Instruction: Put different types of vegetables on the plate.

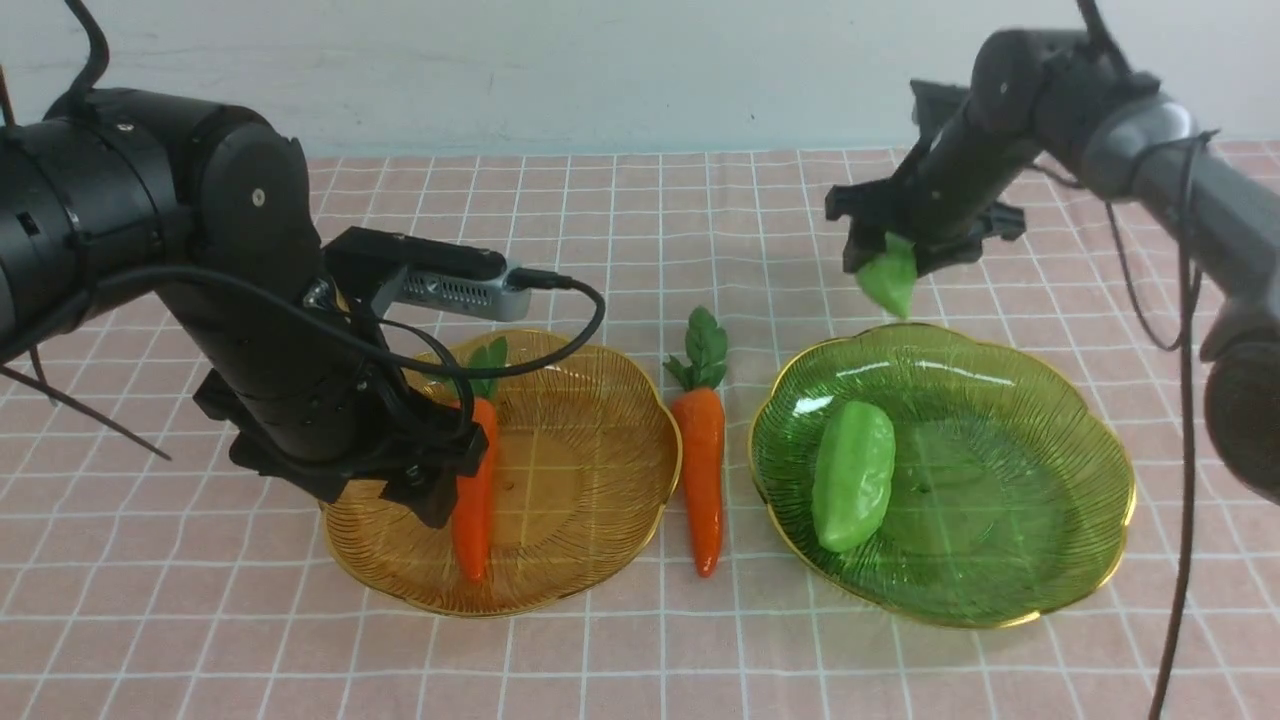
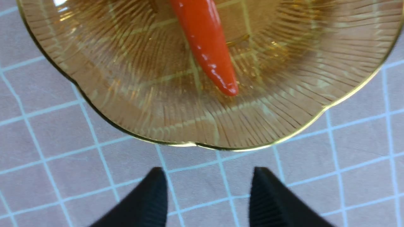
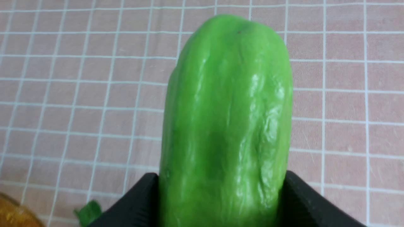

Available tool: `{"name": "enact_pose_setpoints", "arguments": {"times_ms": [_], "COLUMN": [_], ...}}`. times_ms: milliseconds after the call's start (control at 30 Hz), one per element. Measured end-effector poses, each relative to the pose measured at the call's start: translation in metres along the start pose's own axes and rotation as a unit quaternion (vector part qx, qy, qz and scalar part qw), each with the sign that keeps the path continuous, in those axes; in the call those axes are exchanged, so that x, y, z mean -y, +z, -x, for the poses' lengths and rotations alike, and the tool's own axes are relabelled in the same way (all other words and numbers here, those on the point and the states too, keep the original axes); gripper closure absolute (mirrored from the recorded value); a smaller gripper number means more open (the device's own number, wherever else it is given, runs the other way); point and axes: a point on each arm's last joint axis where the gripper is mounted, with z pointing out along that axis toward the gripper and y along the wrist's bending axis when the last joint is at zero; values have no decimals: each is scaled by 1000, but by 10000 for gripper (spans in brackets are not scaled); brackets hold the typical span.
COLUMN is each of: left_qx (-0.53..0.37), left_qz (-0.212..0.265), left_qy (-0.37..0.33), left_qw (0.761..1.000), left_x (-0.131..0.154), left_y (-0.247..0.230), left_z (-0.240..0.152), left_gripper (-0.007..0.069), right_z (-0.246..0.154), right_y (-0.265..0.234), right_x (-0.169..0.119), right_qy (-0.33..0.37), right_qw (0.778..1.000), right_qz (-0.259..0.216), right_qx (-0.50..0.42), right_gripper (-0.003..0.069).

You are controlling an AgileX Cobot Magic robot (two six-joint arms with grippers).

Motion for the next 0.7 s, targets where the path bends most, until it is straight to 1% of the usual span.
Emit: {"name": "enact_pose_setpoints", "arguments": {"times_ms": [33, 100, 167, 200, 233, 300, 333, 433, 567, 667, 700], "left_qx": [4, 14, 27, 36, 42, 56, 63, 72, 58, 43, 36], "left_qz": [-6, -18, -28, -33, -36, -48, -55, -74, -77, -72, -69], "left_qy": [-3, -2, 17, 30, 40, 78, 95, 96, 72, 65, 64], "left_qw": [1000, 1000, 999, 998, 998, 994, 992, 990, 993, 994, 995], "left_x": [1, 5, 13, 19, 24, 46, 60, 87, 101, 103, 103], "left_y": [-3, -10, -18, -22, -24, -26, -25, -14, 14, 30, 36], "left_z": [-1, -3, -6, -8, -8, -12, -13, -13, -6, -3, -2], "left_gripper": [314, 445, 564, 595, 608, 624, 628, 629, 622, 584, 563], "right_z": [-4, -19, -62, -90, -107, -150, -159, -187, -196, -197, -198], "right_y": [-22, -55, -69, -64, -63, -47, -41, -16, 4, 13, 16], "right_x": [-2, -3, 4, 11, 14, 23, 26, 33, 33, 33, 34], "right_qy": [-3, -10, -12, -12, -12, -6, -5, -1, 19, 25, 27], "right_qw": [1000, 1000, 997, 992, 988, 976, 975, 975, 978, 979, 979], "right_qz": [3, 5, -11, -24, -30, -40, -42, -42, -26, -23, -23], "right_qx": [1, -13, -78, -125, -150, -212, -218, -217, -205, -199, -200], "right_gripper": [235, 235, 235, 235, 235, 235, 235, 235, 235, 231, 218]}}
